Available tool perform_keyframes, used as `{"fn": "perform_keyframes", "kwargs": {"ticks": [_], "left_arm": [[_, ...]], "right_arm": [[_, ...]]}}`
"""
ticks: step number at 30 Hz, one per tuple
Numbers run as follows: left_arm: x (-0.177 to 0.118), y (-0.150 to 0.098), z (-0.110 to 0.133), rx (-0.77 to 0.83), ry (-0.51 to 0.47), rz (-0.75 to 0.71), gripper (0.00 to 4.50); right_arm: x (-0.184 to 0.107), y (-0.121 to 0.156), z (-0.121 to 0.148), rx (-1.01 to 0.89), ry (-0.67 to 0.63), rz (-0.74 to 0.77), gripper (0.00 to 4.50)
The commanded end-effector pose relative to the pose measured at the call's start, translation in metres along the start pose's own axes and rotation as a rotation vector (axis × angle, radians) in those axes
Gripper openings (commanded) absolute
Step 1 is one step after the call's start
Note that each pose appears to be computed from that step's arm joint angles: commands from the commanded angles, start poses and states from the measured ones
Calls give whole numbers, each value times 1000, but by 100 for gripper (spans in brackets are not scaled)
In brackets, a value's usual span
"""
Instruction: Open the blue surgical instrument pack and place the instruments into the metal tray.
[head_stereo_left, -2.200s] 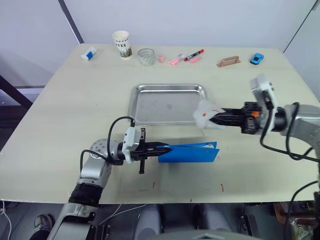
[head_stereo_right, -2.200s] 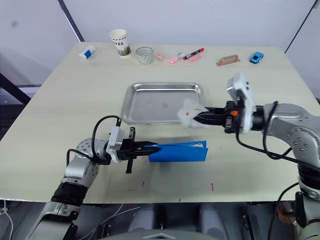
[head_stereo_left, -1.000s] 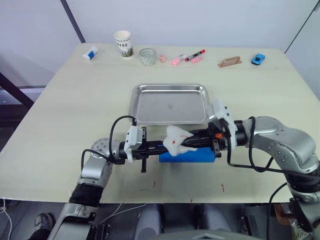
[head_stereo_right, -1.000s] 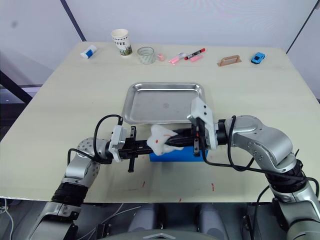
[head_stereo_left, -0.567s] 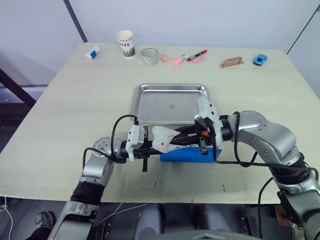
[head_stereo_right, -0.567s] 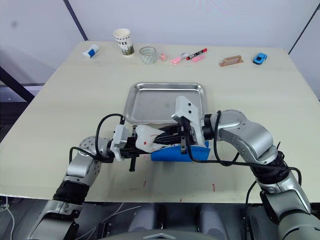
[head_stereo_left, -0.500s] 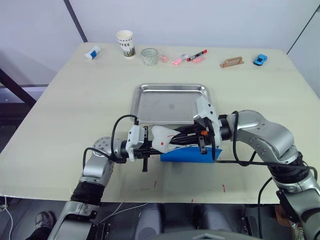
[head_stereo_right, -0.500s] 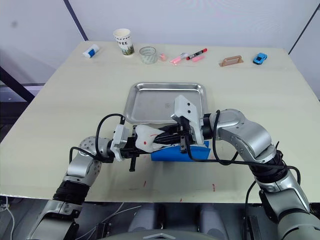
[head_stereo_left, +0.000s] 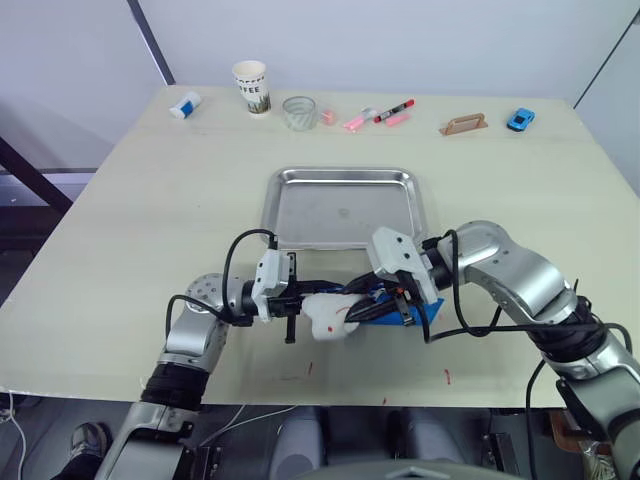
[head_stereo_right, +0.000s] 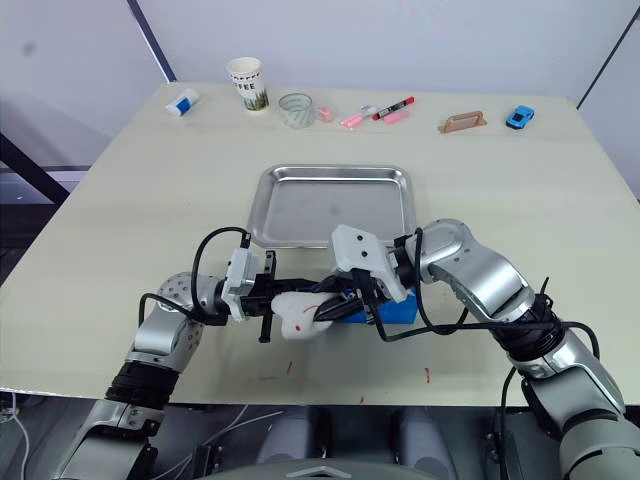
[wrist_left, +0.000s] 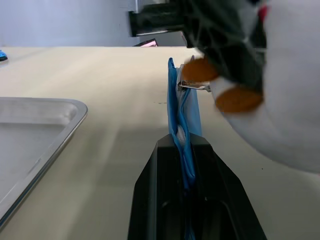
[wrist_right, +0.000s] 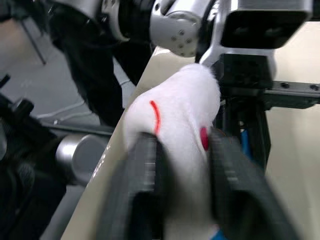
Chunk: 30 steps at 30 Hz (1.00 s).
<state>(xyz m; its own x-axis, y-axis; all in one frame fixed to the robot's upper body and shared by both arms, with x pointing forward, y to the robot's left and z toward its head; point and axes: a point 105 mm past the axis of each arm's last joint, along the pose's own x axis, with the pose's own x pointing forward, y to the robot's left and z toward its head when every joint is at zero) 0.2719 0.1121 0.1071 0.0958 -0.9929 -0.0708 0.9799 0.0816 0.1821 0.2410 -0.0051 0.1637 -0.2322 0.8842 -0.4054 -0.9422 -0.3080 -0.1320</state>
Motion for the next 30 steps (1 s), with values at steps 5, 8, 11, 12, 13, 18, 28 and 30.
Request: {"fn": "perform_keyframes", "kwargs": {"ticks": [5, 8, 11, 12, 13, 18, 28, 30], "left_arm": [[2, -4, -3, 3, 27, -16, 0], [0, -3, -3, 6, 28, -18, 0], [-1, -3, -2, 12, 23, -18, 0], [-1, -3, -1, 14, 21, -18, 0], [-2, -2, -1, 17, 18, -18, 0], [-3, 0, 2, 29, 9, -18, 0], [-5, 2, 2, 45, 9, -25, 0], [-5, 2, 1, 47, 10, -26, 0]], "right_arm": [[-14, 5, 20, -59, -54, 8, 428], [-29, 7, 19, -46, -70, -48, 428], [-46, 10, 13, -10, -85, -130, 428], [-52, 10, 10, 15, -91, -168, 428], [-58, 12, 6, 35, -92, -199, 428], [-93, 26, -33, 131, -71, -443, 440], [-97, 21, -72, 220, -125, -563, 440], [-96, 19, -75, 225, -135, -555, 440]]}}
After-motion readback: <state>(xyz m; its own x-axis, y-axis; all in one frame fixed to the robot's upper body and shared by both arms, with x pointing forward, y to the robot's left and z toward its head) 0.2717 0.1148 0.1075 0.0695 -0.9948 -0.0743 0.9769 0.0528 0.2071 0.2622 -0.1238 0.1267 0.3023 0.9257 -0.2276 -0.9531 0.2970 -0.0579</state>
